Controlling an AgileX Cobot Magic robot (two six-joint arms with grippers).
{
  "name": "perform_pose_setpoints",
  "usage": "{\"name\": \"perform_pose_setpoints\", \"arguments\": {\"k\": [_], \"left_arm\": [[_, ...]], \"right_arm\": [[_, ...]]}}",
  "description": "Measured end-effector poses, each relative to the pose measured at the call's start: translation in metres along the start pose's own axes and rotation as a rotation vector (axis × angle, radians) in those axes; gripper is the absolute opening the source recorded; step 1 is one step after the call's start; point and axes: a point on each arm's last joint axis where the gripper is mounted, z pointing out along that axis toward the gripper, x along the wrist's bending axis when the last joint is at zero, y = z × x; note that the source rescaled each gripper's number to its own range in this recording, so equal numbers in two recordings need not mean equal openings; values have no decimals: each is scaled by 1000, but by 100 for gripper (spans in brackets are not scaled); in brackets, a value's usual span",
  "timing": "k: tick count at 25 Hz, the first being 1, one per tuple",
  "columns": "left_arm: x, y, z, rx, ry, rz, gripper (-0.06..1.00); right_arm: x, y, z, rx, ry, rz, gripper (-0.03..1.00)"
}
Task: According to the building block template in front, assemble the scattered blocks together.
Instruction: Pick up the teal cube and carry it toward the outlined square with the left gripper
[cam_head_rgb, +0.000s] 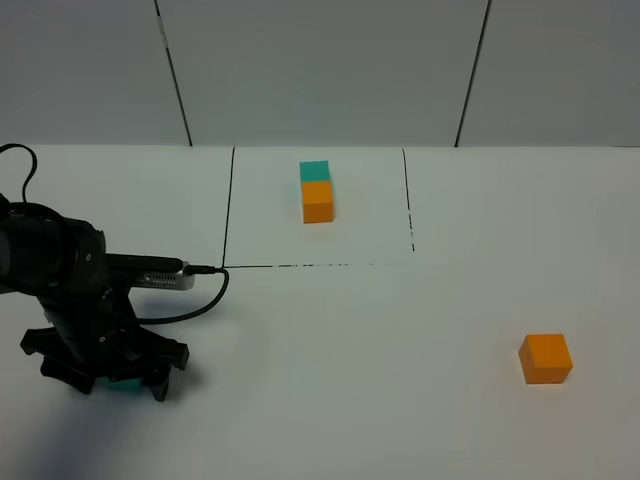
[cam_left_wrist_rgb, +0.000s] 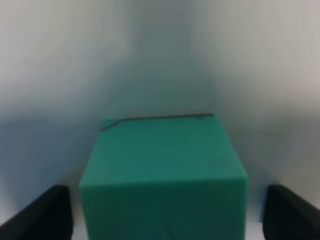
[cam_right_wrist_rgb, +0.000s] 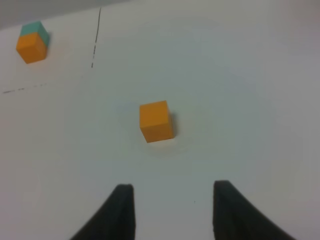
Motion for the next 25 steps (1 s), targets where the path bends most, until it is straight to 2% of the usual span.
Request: {"name": "perform_pose_setpoints", "arguments": {"k": [2,4,6,8,14,19,22,25], "left_arm": [[0,0,0,0,3,0,59],[0,1,0,-1,6,-6,46],[0,1,0,-3,5,-15,28],[0,1,0,-4,6,-20,2],[1,1,-1,14,11,-16,0],[6,-3,-18,143,77,40,0],[7,7,-52,93,106,135,0],[4,17,-88,46,98,281,0]], "right_arm": [[0,0,0,0,0,0,0],[0,0,0,0,0,0,0],[0,0,0,0,0,0,0],[0,0,0,0,0,0,0],[0,0,0,0,0,0,0],[0,0,0,0,0,0,0],[0,0,0,0,0,0,0],[0,0,0,0,0,0,0]]}}
